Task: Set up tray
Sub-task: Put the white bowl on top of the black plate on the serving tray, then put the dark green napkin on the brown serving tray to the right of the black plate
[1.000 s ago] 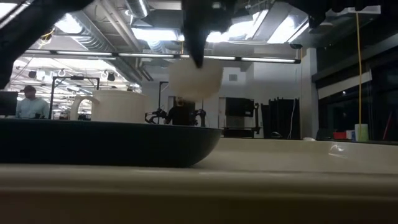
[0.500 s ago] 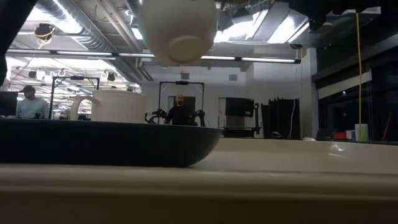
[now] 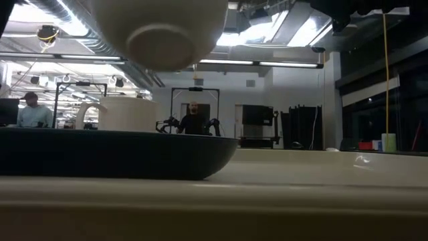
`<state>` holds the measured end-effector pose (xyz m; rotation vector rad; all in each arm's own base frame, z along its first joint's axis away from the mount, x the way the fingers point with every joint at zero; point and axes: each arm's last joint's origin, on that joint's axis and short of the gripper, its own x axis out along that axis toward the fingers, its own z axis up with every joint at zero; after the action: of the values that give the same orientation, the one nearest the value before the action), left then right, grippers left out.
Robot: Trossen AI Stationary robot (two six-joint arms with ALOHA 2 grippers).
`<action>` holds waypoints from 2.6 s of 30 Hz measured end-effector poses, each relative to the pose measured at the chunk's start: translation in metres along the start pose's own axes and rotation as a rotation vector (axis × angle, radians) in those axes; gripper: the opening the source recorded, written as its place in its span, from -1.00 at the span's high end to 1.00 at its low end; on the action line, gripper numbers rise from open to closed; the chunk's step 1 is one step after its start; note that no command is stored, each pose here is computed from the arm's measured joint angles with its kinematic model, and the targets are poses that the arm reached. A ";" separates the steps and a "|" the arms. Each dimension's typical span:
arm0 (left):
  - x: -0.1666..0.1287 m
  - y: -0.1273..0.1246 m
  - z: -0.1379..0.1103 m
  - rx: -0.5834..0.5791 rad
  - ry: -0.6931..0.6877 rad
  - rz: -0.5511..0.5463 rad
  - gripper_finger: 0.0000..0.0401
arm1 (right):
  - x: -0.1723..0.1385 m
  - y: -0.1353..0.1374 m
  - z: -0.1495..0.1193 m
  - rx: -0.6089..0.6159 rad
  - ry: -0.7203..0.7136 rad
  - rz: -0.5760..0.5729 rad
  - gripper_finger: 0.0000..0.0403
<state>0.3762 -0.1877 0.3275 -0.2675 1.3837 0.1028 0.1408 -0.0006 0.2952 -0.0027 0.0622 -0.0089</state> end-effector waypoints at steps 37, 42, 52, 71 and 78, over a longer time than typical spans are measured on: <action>0.117 -0.054 -0.029 0.196 0.149 0.141 0.99 | 0.000 0.000 0.000 -0.001 0.002 0.007 0.16; 0.120 -0.053 -0.030 0.170 0.151 0.150 0.97 | 0.000 0.000 0.000 0.000 0.002 0.007 0.16; 0.121 -0.055 -0.031 0.145 0.194 0.094 0.63 | 0.000 0.000 0.000 0.023 0.003 0.007 0.16; 0.013 -0.017 -0.014 -0.080 -0.010 0.102 0.23 | 0.000 0.001 -0.002 0.063 0.018 0.038 0.16; -0.058 0.016 -0.019 -0.302 -0.380 0.196 0.26 | -0.004 0.006 -0.025 0.385 0.295 0.166 0.16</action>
<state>0.3435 -0.1718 0.3786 -0.3435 1.0094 0.5033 0.1356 0.0057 0.2708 0.3895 0.3546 0.1454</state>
